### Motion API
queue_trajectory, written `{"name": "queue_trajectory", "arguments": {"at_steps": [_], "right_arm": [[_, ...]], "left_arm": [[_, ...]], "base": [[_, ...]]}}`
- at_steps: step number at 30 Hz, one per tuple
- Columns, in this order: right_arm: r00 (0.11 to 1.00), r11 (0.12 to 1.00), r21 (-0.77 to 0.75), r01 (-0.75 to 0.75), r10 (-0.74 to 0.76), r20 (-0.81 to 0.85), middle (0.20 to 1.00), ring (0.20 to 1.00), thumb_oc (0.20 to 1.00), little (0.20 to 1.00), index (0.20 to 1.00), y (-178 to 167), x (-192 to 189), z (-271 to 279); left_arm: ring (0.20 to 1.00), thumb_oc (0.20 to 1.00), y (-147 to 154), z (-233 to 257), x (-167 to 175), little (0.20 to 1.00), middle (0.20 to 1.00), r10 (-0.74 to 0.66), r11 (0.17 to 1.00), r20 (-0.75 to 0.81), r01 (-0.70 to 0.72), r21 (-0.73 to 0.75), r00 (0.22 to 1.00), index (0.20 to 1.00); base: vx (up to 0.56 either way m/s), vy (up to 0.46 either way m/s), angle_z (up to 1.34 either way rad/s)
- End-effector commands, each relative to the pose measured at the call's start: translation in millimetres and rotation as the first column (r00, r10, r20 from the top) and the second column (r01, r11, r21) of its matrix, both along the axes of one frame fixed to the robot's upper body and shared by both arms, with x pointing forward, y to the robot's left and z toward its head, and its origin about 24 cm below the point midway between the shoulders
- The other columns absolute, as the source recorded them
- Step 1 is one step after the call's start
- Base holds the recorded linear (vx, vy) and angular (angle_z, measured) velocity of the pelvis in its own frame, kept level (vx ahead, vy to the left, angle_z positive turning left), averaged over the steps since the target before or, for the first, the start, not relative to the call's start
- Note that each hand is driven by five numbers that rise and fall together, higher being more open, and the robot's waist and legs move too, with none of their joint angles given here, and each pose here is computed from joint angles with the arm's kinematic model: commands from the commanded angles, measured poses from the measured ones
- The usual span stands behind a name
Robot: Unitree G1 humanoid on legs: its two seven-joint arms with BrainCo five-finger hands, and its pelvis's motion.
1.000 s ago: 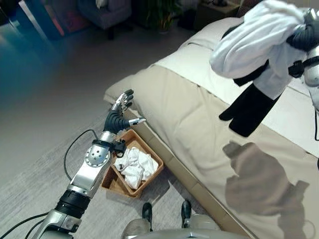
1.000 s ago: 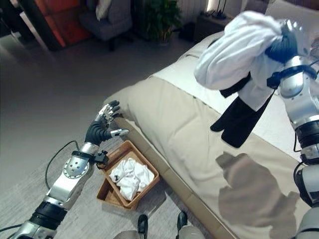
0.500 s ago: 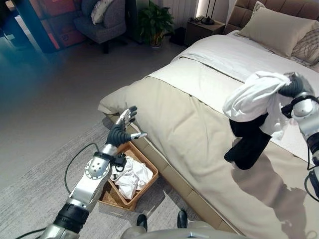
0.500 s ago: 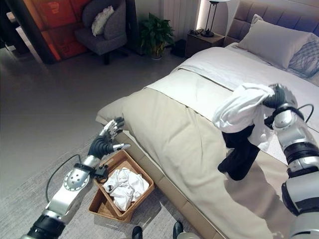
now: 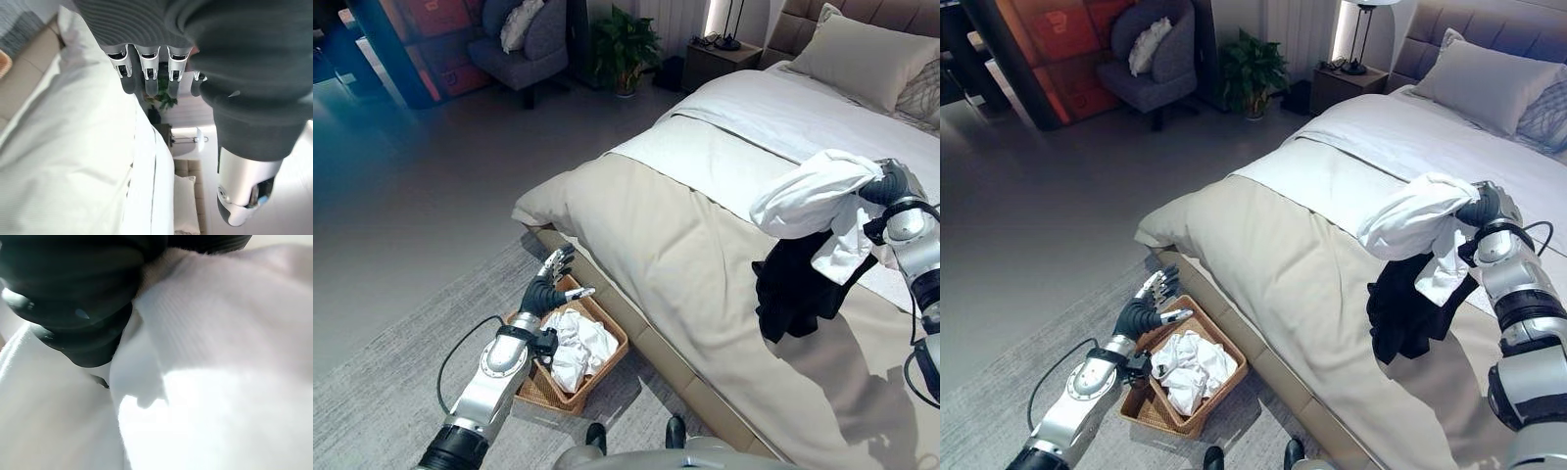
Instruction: Pick up clothes into the bucket
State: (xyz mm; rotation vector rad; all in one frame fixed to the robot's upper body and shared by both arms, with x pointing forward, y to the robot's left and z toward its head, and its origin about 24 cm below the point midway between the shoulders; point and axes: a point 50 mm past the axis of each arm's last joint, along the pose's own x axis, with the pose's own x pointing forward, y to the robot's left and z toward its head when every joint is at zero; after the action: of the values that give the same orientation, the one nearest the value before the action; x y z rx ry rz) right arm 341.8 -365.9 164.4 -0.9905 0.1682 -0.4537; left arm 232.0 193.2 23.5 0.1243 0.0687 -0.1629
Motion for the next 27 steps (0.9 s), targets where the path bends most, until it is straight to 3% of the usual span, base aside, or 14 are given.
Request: {"name": "queue_trajectory", "arguments": {"at_steps": [1, 7, 9, 10, 14, 15, 16, 17, 18, 20, 21, 27], "right_arm": [[0.975, 1.000, -0.010, -0.017, 0.019, 0.220, 0.200, 0.200, 0.200, 0.200, 0.200, 2, 6, 52], [0.909, 0.996, 0.010, -0.092, 0.080, 0.408, 0.200, 0.200, 0.200, 0.200, 0.200, 23, 7, 73], [0.826, 0.991, 0.055, -0.120, 0.069, 0.560, 0.200, 0.200, 0.200, 0.200, 0.200, 29, -3, 78], [0.722, 0.992, 0.037, -0.123, 0.064, 0.689, 0.200, 0.200, 0.200, 0.200, 0.200, 33, -13, 102], [0.675, 0.989, 0.050, -0.140, 0.058, 0.735, 0.200, 0.200, 0.200, 0.200, 0.200, 31, -21, 110], [0.674, 0.989, 0.042, -0.140, 0.064, 0.736, 0.551, 0.551, 0.551, 0.551, 0.551, 32, -22, 113], [0.675, 0.989, 0.036, -0.145, 0.072, 0.734, 1.000, 1.000, 1.000, 1.000, 1.000, 33, -22, 114], [0.680, 0.988, 0.033, -0.150, 0.079, 0.729, 1.000, 1.000, 1.000, 1.000, 1.000, 33, -21, 114], [0.686, 0.988, 0.027, -0.149, 0.084, 0.723, 0.799, 0.799, 0.799, 0.799, 0.799, 32, -21, 114], [0.709, 0.990, 0.018, -0.140, 0.088, 0.700, 0.285, 0.285, 0.285, 0.285, 0.285, 30, -20, 113], [0.714, 0.990, 0.009, -0.137, 0.093, 0.694, 0.200, 0.200, 0.200, 0.200, 0.200, 30, -20, 114], [0.745, 0.993, -0.006, -0.118, 0.093, 0.660, 0.200, 0.200, 0.200, 0.200, 0.200, 28, -20, 105]], "left_arm": [[1.000, 1.000, 5, 9, 1, 1.000, 1.000, 0.000, 1.000, 0.053, 0.000, 0.011, 0.999, 1.000], [1.000, 1.000, 2, 13, 5, 1.000, 1.000, -0.009, 1.000, 0.078, 0.008, 0.015, 0.997, 1.000], [1.000, 1.000, 0, 20, 10, 1.000, 1.000, -0.004, 1.000, 0.116, 0.003, 0.013, 0.993, 1.000], [1.000, 1.000, -1, 29, 16, 1.000, 1.000, 0.008, 1.000, 0.164, -0.009, 0.009, 0.986, 1.000], [1.000, 1.000, -3, 29, 18, 1.000, 1.000, 0.019, 1.000, 0.173, -0.019, -0.002, 0.985, 1.000], [1.000, 1.000, -4, 28, 19, 1.000, 1.000, 0.016, 1.000, 0.169, -0.016, 0.000, 0.985, 1.000], [1.000, 1.000, -5, 27, 18, 1.000, 1.000, 0.014, 1.000, 0.164, -0.014, 0.000, 0.986, 1.000], [1.000, 1.000, -6, 26, 18, 1.000, 1.000, 0.015, 1.000, 0.160, -0.015, 0.001, 0.987, 1.000], [1.000, 1.000, -6, 25, 18, 1.000, 1.000, 0.013, 1.000, 0.156, -0.013, 0.002, 0.988, 1.000], [1.000, 1.000, -7, 22, 16, 1.000, 1.000, 0.008, 1.000, 0.144, -0.008, 0.002, 0.990, 1.000], [1.000, 1.000, -6, 22, 15, 1.000, 1.000, 0.006, 1.000, 0.141, -0.007, 0.003, 0.990, 1.000], [1.000, 1.000, -5, 17, 11, 1.000, 1.000, 0.010, 1.000, 0.121, -0.011, 0.009, 0.993, 1.000]], "base": [[0.01, 0.006, 0.08], [0.00, 0.002, 0.02], [0.05, 0.011, 0.01], [0.05, 0.006, 0.02], [0.01, 0.000, 0.01], [0.00, 0.000, 0.00], [0.00, 0.000, 0.00], [0.00, 0.000, 0.00], [0.00, 0.000, 0.00], [0.00, 0.000, 0.00], [0.00, 0.000, 0.00], [0.00, 0.000, 0.00]]}}
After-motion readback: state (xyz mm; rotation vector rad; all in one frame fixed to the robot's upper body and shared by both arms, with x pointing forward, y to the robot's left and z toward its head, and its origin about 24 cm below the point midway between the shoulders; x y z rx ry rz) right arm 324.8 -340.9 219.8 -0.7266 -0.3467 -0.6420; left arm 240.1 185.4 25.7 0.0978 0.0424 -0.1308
